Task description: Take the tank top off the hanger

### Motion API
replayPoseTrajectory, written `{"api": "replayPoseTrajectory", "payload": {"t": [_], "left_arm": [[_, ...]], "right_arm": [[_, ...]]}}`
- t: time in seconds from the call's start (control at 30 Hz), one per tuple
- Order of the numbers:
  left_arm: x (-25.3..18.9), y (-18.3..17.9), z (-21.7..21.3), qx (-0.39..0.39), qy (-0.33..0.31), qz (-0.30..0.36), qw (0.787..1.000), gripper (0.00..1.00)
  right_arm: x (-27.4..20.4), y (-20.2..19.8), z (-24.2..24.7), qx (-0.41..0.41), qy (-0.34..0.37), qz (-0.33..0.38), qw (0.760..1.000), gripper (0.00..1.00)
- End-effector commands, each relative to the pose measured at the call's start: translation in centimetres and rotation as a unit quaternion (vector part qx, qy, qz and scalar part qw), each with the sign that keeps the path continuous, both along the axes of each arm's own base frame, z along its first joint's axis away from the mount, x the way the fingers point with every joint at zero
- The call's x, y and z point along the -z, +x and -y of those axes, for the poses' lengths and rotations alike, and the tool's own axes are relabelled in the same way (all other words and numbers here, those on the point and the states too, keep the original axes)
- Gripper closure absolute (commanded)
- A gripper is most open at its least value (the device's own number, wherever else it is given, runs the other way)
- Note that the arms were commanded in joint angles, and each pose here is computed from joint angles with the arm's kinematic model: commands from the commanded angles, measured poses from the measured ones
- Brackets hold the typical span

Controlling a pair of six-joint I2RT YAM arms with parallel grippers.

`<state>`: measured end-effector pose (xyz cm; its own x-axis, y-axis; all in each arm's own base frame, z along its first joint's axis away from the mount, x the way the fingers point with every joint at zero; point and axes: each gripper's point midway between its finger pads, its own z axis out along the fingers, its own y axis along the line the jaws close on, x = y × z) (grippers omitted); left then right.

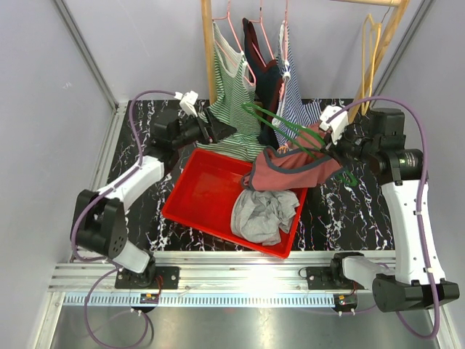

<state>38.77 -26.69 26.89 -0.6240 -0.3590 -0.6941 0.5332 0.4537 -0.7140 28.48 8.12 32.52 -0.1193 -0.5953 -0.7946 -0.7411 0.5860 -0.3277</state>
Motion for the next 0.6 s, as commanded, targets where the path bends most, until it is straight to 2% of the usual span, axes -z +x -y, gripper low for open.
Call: {"api": "replayPoseTrajectory", "payload": {"t": [0.0, 0.17, 0.3, 0.33, 0.57], "left_arm": [[-7.9, -1.5, -1.6, -0.013, 0.029, 0.166, 0.986, 0.12], [-10.2, -3.5, -4.2, -0.049, 0.106, 0.270, 0.956, 0.01], [-9.8, -5.9, -6.0, -0.057, 0.160, 0.350, 0.921, 0.01], [-10.0, -6.2, -6.2, -0.056, 0.171, 0.380, 0.907, 0.01], [-9.6, -9.6, -5.4, 0.007, 0.213, 0.461, 0.861, 0.01]], "right_arm": [[-1.3, 1.3, 1.3, 0.029, -0.020, 0.038, 0.999, 1.00], [-0.2, 0.6, 1.4, -0.004, -0.056, 0.029, 0.998, 1.00], [2.4, -0.6, 0.8, -0.057, -0.075, -0.009, 0.996, 1.00], [2.8, -0.8, 0.7, -0.066, -0.077, -0.014, 0.995, 1.00], [5.7, -2.1, -0.2, -0.145, -0.095, -0.031, 0.984, 1.00]]}}
